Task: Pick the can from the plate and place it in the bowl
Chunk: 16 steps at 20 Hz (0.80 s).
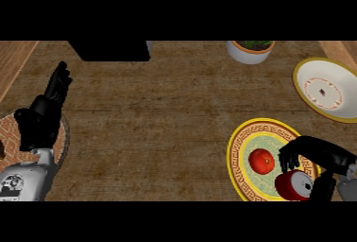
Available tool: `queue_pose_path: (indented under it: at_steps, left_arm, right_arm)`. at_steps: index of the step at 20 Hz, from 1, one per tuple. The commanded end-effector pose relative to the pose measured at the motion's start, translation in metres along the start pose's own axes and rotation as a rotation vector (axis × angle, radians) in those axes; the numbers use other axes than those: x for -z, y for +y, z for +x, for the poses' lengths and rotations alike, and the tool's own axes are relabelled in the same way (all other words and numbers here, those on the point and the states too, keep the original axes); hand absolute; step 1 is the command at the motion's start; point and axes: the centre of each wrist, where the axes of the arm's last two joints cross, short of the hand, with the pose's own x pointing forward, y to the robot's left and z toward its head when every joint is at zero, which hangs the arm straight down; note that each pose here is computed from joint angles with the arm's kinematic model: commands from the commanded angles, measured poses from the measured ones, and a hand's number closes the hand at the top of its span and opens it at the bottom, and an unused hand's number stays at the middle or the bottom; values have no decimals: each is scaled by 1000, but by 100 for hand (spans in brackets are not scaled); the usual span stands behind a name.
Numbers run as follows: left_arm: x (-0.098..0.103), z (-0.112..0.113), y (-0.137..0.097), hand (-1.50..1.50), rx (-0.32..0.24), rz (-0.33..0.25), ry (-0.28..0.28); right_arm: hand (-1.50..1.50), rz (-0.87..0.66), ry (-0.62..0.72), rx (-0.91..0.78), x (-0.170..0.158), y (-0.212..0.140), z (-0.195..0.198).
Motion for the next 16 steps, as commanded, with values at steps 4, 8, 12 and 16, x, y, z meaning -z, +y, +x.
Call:
queue_pose_path:
  at_steps: [4, 8, 12, 16]
  left_arm:
    - [4, 5, -3, 0, 8, -10, 2]
    - [0, 1, 2, 0, 10, 2, 4]
    - [-8, 0, 4, 0, -17, -39, 7]
    - [-1, 8, 0, 0, -5, -17, 1]
  right_arm:
    - [150, -37, -55, 18, -8, -6, 5]
    - [150, -161, -69, -39, 23, 39, 73]
    - [150, -240, -56, -132, 76, 97, 123]
    - [150, -359, -98, -101, 58, 100, 158]
